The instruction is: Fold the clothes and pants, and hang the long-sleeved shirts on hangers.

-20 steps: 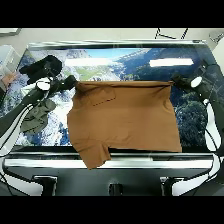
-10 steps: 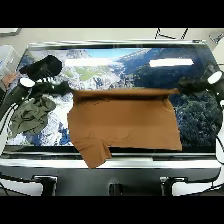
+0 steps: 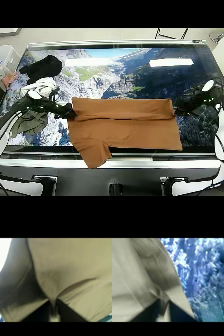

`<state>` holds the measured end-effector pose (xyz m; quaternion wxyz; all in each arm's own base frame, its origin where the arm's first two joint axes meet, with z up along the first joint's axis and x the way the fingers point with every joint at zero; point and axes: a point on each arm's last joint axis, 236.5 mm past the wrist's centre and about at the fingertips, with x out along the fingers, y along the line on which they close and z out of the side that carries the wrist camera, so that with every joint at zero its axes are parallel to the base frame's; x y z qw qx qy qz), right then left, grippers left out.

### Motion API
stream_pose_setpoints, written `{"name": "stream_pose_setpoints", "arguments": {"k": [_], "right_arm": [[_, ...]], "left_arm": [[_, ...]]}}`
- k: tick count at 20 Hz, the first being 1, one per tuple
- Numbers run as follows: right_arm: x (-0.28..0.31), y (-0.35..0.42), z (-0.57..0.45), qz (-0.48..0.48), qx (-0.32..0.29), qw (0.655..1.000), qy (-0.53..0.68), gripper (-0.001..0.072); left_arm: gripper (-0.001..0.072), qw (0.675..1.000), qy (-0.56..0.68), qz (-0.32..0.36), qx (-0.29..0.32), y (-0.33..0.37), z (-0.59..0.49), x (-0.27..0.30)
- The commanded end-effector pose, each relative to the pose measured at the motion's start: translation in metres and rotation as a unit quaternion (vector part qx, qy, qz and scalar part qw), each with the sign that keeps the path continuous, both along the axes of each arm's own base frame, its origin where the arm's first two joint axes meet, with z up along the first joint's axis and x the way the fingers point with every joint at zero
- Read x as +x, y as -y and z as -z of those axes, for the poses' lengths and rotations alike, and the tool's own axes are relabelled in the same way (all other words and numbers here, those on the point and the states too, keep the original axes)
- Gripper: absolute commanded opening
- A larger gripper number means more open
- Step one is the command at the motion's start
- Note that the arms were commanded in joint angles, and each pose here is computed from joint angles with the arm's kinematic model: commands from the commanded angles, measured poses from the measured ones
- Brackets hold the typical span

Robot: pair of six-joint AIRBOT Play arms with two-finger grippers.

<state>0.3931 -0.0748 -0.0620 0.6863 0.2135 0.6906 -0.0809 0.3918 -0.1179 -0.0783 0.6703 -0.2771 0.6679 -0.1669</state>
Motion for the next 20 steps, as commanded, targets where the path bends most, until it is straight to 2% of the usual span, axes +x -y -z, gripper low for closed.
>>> {"name": "stream_pose_setpoints", "arguments": {"k": [1, 2, 3, 7, 11, 14, 20], "right_arm": [[-0.01, 0.001, -0.011, -0.002, 0.018, 1.0, -0.023, 0.0416], [-0.019, 0.011, -0.022, -0.009, 0.024, 0.999, -0.035, 0.0536], [-0.031, 0.023, -0.03, -0.001, 0.034, 0.998, -0.052, 0.06], [-0.095, 0.053, -0.031, 0.065, 0.067, 0.989, -0.114, 0.0609], [-0.131, 0.033, -0.004, 0.053, 0.085, 0.986, -0.13, 0.0608], [-0.135, 0.029, -0.002, 0.052, 0.093, 0.985, -0.137, 0.0608], [-0.138, 0.027, -0.003, 0.051, 0.096, 0.984, -0.143, 0.0608]], "left_arm": [[0.0437, 1.0, -0.013, -0.001, -0.018, -0.008, -0.017, -0.002], [0.0471, 1.0, -0.014, 0.002, -0.022, -0.016, -0.028, -0.002], [0.0471, 1.0, -0.019, 0.006, -0.023, -0.028, -0.039, -0.007], [0.0469, 0.996, -0.077, 0.029, 0.015, -0.051, -0.029, -0.077], [0.0462, 0.994, -0.108, 0.02, -0.022, -0.017, 0.014, -0.161], [0.0456, 0.992, -0.1, -0.001, -0.08, 0.013, 0.018, -0.175], [0.0455, 0.992, -0.103, 0.041, -0.053, 0.049, 0.033, -0.192]]}}
